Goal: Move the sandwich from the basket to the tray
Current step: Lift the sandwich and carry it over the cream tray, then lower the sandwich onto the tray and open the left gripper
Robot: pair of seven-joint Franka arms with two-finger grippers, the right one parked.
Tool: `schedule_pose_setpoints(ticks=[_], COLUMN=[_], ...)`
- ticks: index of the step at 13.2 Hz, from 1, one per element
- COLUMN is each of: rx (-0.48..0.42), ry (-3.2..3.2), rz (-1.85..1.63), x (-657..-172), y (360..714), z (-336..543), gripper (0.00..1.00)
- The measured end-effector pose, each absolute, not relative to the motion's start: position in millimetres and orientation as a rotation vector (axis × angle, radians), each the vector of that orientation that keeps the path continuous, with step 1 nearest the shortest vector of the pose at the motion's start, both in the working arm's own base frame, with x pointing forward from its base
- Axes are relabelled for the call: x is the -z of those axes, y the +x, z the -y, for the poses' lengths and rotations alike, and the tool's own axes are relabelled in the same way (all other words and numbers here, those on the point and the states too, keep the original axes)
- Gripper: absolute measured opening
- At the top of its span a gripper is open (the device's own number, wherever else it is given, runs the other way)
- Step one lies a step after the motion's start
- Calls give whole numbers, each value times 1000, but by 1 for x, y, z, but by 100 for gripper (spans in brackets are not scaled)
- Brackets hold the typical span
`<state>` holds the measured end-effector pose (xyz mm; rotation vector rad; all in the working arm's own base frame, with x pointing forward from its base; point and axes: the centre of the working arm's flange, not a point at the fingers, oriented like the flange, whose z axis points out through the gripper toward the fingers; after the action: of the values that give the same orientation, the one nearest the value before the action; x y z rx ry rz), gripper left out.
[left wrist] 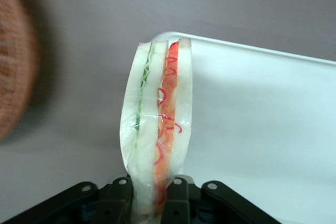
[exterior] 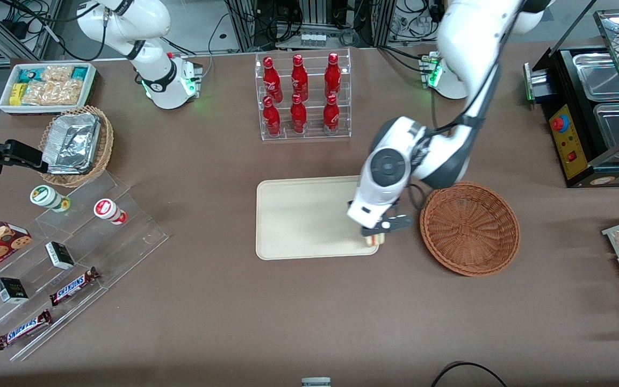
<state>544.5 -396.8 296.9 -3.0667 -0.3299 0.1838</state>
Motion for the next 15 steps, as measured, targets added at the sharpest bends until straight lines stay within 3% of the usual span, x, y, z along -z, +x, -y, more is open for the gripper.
schedule_pose_setpoints(ticks=[7, 15], rx=[-169, -160], ry=[-3063, -3060], rz=[347, 404], x=[-252, -242], y=[510, 508], z=[503, 521], gripper=[18, 18])
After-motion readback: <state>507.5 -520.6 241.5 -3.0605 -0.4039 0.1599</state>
